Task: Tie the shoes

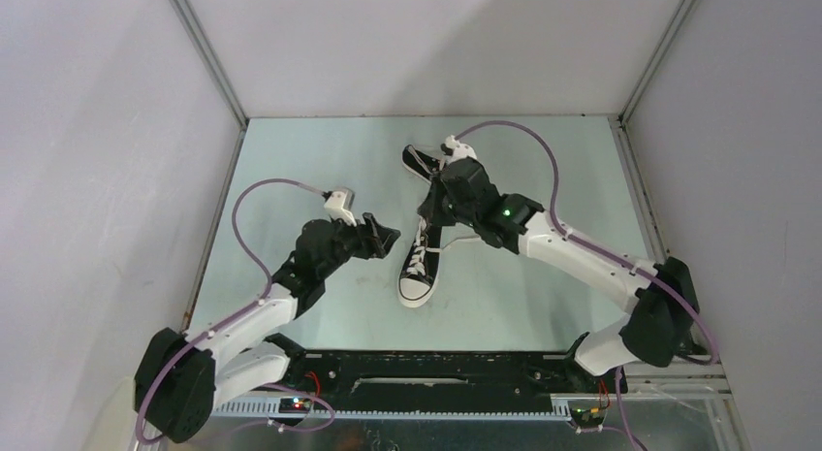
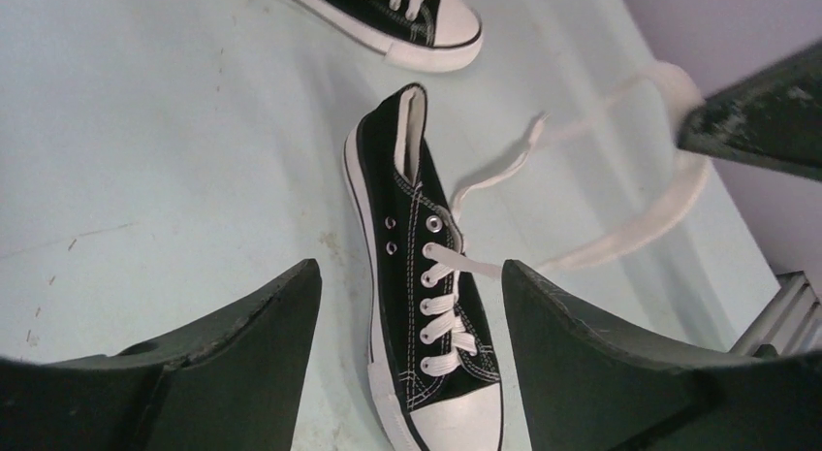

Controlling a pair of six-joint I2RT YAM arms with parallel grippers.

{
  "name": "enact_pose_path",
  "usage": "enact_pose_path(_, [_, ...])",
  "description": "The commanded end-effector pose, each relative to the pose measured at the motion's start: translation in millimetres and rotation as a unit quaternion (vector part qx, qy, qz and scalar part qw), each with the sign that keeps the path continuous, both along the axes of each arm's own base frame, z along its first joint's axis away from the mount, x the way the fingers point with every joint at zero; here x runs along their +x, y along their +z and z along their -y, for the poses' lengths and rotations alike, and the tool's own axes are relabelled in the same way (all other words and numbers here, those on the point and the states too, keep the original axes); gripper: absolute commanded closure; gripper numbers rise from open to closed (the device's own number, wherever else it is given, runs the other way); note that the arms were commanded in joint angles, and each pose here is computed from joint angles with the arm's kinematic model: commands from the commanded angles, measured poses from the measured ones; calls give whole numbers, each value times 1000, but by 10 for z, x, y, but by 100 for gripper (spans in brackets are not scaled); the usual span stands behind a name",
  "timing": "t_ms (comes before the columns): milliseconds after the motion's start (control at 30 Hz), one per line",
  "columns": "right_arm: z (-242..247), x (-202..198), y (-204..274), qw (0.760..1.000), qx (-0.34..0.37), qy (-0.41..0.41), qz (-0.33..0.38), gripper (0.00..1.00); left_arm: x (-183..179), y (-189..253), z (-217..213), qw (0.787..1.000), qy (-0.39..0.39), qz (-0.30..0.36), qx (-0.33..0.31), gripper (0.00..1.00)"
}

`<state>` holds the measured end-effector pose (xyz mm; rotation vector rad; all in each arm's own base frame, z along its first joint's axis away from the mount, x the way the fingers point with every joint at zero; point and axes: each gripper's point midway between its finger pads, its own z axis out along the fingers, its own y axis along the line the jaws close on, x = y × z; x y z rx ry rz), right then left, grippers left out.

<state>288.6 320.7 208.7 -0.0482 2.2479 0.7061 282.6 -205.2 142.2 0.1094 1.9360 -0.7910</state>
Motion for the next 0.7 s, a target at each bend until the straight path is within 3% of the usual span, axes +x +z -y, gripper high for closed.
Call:
enact_pose_path(0, [-503,89,299,995,42,83,27,100,-23,354,-11,996,-10,82,-29,23])
enact_pose_path(133, [-819,151,272,994,13,111,17,100,-85,395,-24,992,-18,118,-30,20])
enact_pose_path(267, [-1126,166,269,989,9,150,3,99,-37,327,-6,995,-15,101,-20,20])
enact_pose_path(333, [-1203,172,285,987,12,160,2,84,0,268,41,996,-20,83,-17,20])
enact_pose_path(367, [-1210,172,310,987,14,162,3,65,20,185,65,997,-22,67,-13,20])
enact_pose_path(433, [-1128,172,334,988,9,153,8,43,63,105,106,999,-24,47,-10,20])
enact_pose_path(500, [-952,176,348,991,1,134,19,36,119,10,103,1000,-15,24,0,22])
enact_pose_path(667, [-239,187,-26,997,-22,75,-3,36,235,-186,-18,999,29,-26,23,27])
